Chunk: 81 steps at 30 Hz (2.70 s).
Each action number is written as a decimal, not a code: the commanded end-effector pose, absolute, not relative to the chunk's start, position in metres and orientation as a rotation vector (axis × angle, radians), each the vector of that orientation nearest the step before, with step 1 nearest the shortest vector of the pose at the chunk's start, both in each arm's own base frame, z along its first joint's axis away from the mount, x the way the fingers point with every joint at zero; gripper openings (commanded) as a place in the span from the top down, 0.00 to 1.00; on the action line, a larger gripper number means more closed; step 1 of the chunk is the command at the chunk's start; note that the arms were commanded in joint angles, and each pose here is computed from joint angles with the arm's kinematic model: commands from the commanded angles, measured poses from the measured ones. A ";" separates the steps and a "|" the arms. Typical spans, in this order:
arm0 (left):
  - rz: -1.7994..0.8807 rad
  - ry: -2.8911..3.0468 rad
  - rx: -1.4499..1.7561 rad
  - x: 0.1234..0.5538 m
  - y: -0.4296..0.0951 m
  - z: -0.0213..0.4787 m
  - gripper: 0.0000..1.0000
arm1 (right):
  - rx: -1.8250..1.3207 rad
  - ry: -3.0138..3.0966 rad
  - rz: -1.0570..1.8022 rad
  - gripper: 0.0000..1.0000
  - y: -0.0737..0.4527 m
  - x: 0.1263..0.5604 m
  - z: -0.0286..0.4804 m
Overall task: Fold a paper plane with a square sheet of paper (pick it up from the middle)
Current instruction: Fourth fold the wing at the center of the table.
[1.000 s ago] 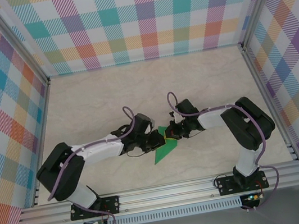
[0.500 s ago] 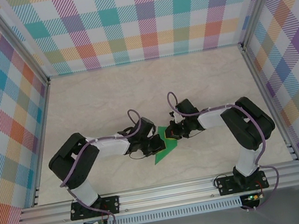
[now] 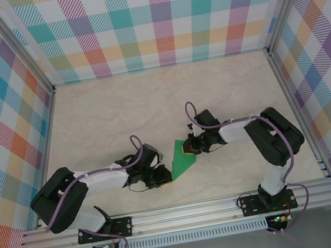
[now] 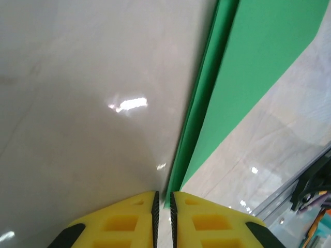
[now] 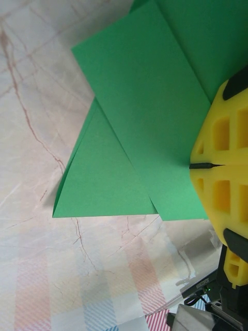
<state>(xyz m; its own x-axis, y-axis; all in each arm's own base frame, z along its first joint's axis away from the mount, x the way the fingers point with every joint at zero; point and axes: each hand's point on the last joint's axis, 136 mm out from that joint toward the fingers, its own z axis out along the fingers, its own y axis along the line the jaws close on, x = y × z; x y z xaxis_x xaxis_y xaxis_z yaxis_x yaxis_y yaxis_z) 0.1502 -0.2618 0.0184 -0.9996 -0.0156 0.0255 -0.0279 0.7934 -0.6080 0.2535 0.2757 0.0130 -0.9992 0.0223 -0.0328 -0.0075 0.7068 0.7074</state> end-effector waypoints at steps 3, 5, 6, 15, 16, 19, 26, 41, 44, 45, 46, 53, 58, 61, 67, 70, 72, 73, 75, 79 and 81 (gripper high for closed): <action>0.954 -2.941 -0.006 0.135 -0.246 0.029 0.82 | 0.138 3.062 0.907 0.96 0.243 0.229 -0.037; 0.993 -2.978 -0.003 0.144 -0.249 0.041 0.81 | 0.137 3.058 0.914 0.96 0.244 0.230 -0.036; 1.019 -2.998 -0.002 0.149 -0.252 0.048 0.80 | 0.136 3.056 0.920 0.96 0.244 0.231 -0.035; 0.982 -3.153 0.044 0.194 -0.264 0.063 0.80 | 0.033 2.932 1.111 0.92 0.274 0.254 0.027; 0.972 -3.160 0.050 0.196 -0.265 0.062 0.80 | 0.020 2.915 1.103 0.91 0.274 0.257 0.036; 0.966 -3.177 0.050 0.202 -0.267 0.061 0.80 | 0.008 2.885 1.049 0.85 0.268 0.261 0.054; 0.901 -3.215 0.007 0.216 -0.274 0.059 0.80 | 0.114 2.866 0.873 0.71 0.234 0.247 0.059; 0.780 -3.277 0.016 0.227 -0.266 0.052 0.79 | 0.318 2.854 0.867 0.51 0.207 0.216 0.048; 0.772 -3.292 0.034 0.228 -0.264 0.051 0.78 | 0.346 2.856 0.890 0.49 0.209 0.215 0.047; 0.765 -3.300 0.037 0.230 -0.264 0.051 0.77 | 0.350 2.855 0.900 0.49 0.210 0.215 0.047; 0.750 -3.307 0.041 0.231 -0.262 0.050 0.77 | 0.359 2.853 0.903 0.49 0.210 0.215 0.047; 0.759 -3.367 0.107 0.243 -0.262 0.048 0.70 | 0.421 2.843 0.890 0.48 0.203 0.209 0.046; 0.830 -3.423 0.196 0.249 -0.255 0.066 0.63 | 0.503 2.851 0.898 0.46 0.207 0.210 0.053; 0.815 -3.450 0.190 0.253 -0.253 0.070 0.58 | 0.478 2.867 0.864 0.48 0.212 0.210 0.051; 0.900 -3.397 0.107 0.255 -0.272 0.069 0.55 | 0.447 2.866 0.917 0.53 0.234 0.212 0.037; 0.876 -3.395 0.113 0.254 -0.271 0.064 0.54 | 0.447 2.843 0.897 0.54 0.236 0.216 0.039; 0.887 -3.381 0.109 0.252 -0.273 0.062 0.54 | 0.439 2.831 0.918 0.54 0.239 0.218 0.042; 0.878 -3.377 0.111 0.251 -0.273 0.060 0.53 | 0.446 2.830 0.927 0.54 0.239 0.218 0.042; 0.863 -3.371 0.119 0.249 -0.270 0.056 0.53 | 0.445 2.822 0.952 0.54 0.242 0.217 0.042; 0.898 -3.359 0.127 0.247 -0.272 0.053 0.53 | 0.476 2.827 0.981 0.54 0.242 0.211 0.032; 0.902 -3.351 0.127 0.247 -0.273 0.051 0.52 | 0.457 2.836 1.007 0.54 0.245 0.209 0.030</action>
<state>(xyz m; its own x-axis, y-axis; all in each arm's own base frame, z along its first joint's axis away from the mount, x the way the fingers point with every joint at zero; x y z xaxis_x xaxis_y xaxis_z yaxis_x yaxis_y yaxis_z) 0.2444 -0.2719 0.0553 -0.9420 -0.1406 -0.3046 0.0236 0.8780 -0.4781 0.2132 0.2378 0.0354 -0.9475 0.3193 -0.0186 0.2446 0.7609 0.6010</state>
